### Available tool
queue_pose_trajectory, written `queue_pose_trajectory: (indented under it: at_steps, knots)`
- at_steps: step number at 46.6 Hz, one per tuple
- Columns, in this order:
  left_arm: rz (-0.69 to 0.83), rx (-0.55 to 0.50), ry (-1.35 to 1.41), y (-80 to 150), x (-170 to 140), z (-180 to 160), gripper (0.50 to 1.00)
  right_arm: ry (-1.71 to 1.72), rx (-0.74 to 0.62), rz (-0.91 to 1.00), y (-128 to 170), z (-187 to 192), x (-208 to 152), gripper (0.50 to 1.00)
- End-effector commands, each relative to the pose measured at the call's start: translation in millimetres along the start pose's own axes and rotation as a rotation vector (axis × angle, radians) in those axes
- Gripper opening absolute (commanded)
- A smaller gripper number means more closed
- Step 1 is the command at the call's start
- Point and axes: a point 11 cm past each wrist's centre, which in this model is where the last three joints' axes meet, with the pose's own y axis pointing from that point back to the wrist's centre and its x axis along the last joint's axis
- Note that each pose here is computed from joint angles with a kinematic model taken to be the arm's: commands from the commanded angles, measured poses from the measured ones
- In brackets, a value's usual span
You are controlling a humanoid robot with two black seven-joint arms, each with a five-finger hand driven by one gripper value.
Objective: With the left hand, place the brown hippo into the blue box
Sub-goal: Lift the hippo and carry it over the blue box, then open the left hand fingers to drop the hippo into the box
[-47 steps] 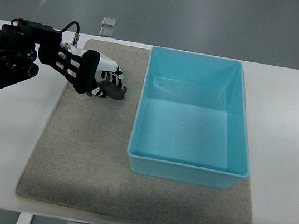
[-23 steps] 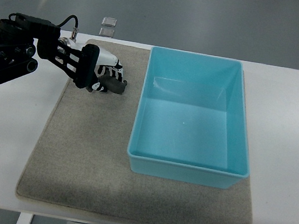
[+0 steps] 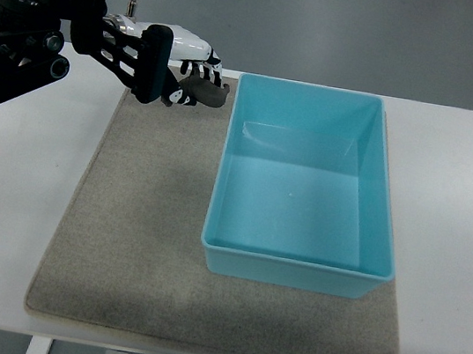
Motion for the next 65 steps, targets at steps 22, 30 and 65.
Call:
queue_pose_trajectory:
  at_steps: [22, 30, 65]
  knots:
    - [0.124, -0.199, -0.062, -2, 24, 71, 0.501, 0.0, 0.0, 0.0, 0, 0, 0, 0.936]
    - [0.114, -0.275, -0.065, -4, 17, 97, 0.503, 0.0, 0.0, 0.0, 0, 0, 0, 0.936]
    - [0.034, -0.355, 0.005, -34, -31, 129, 0.546, 0.0, 0.0, 0.0, 0, 0, 0, 0.936]
